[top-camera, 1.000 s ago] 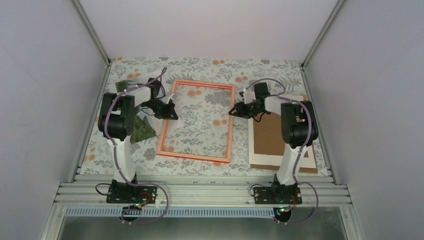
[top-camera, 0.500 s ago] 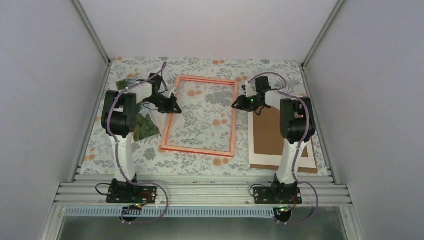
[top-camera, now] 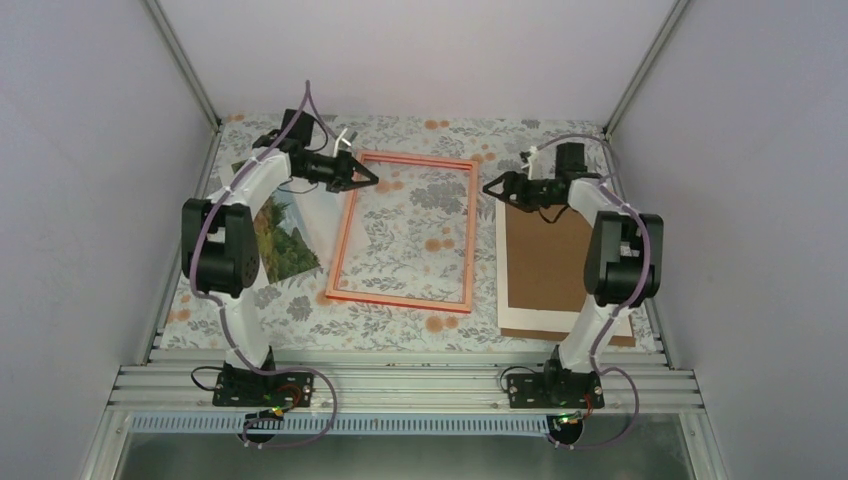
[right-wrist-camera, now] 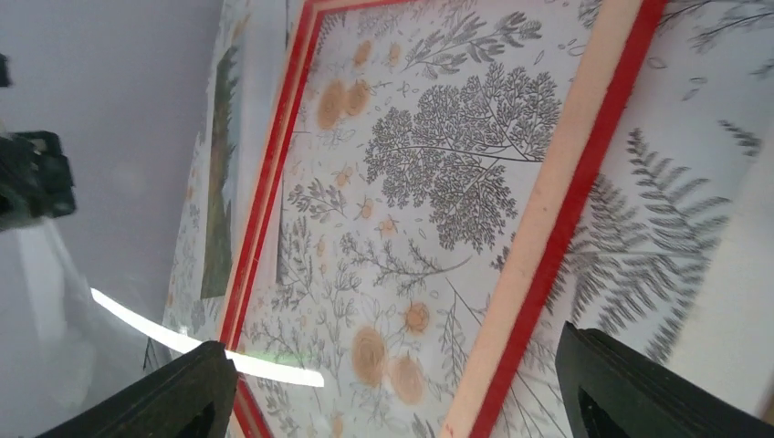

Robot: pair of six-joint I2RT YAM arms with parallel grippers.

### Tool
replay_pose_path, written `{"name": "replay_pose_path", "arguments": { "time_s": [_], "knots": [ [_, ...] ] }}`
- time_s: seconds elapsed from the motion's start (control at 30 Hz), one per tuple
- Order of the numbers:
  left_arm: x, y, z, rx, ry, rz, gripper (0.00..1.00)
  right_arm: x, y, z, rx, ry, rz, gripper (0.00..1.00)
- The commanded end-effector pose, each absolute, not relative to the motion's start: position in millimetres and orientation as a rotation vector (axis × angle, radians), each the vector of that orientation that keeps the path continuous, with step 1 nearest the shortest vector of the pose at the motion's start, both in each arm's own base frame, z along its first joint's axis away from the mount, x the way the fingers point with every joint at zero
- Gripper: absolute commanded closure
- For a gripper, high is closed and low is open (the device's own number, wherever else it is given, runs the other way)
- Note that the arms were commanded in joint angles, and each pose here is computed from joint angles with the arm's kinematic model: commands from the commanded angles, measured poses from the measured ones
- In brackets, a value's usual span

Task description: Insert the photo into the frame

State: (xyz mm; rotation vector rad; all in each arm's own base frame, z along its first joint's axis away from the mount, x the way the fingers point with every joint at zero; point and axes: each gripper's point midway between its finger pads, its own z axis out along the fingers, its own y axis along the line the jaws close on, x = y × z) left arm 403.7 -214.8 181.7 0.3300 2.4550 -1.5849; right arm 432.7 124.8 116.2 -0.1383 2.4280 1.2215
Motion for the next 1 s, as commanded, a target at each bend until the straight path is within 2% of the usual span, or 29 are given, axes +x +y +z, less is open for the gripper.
{"name": "replay_pose_path", "arguments": {
  "time_s": [0.0,0.23,0.37,0.47,0.67,0.97],
  "knots": [
    [384,-241,281,0.493,2.173,-1.848,0.98,408,106,140,-0.146,2.378,1.27,0.11],
    [348,-282,364,0.716,1.934,-1.923,0.98,389,55,147,-0.027,2.372,1.092,0.1],
    [330,-296,360,0.794,1.912,-1.916,0.98,387,25,160,0.058,2.328,1.023,0.04],
    [332,-295,316,0.702,2.014,-1.906,0.98,384,8,162,0.116,2.316,0.985,0.0],
    [343,-276,201,0.368,2.316,-1.831,0.98,375,3,158,0.137,2.327,0.944,0.0],
    [354,-246,91,0.166,2.593,-1.528,0.98,372,13,142,0.136,2.355,0.973,0.07]
  ]
}}
